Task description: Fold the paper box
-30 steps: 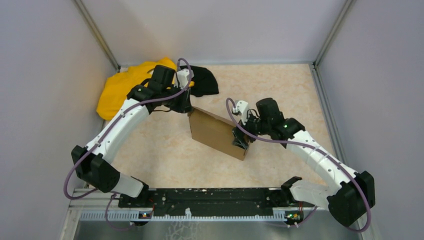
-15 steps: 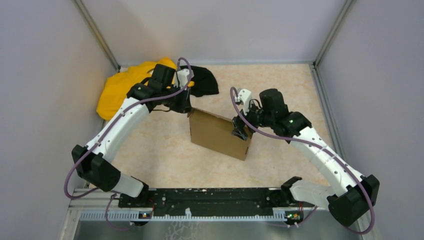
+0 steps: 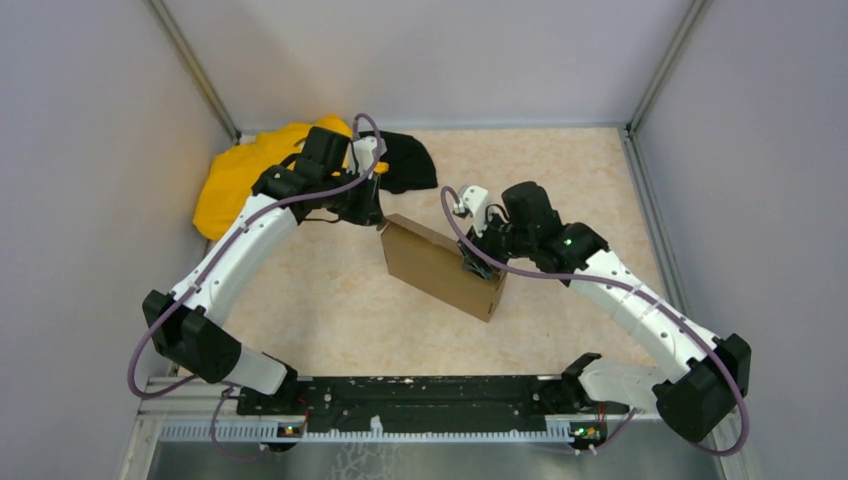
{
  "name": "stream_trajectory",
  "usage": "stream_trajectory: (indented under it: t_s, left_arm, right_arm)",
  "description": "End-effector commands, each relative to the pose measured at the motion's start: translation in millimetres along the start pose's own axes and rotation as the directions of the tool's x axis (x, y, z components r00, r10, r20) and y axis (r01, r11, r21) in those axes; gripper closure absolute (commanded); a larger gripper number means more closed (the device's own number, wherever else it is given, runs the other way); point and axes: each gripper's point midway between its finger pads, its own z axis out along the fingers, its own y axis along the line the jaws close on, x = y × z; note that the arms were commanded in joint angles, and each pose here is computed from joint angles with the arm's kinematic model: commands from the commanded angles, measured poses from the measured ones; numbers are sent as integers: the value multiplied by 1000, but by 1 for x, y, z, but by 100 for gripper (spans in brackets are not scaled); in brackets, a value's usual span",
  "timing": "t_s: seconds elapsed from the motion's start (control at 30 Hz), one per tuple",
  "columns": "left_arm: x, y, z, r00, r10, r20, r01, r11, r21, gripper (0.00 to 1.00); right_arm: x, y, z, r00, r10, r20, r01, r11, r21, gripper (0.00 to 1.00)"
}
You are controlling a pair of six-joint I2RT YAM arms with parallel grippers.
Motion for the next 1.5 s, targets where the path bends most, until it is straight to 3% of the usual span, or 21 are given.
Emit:
stream_trajectory:
  t_s: [0.0, 0.83, 1.47]
  left_arm:
    - [-9, -7, -10, 999, 0, 33, -1, 1000, 24, 77]
    - [-2, -8, -11, 1000, 3, 31, -4, 1000, 31, 77]
    - [-2, -9, -11, 999, 2, 32, -3, 999, 37, 77]
  right_arm:
    - [-16, -8, 0, 999, -47, 1, 47, 997, 59, 44]
    - [-29, 5, -2, 999, -22, 25, 23, 1000, -13, 63]
    - [-33, 5, -5, 999, -20, 31, 21, 1000, -10, 66]
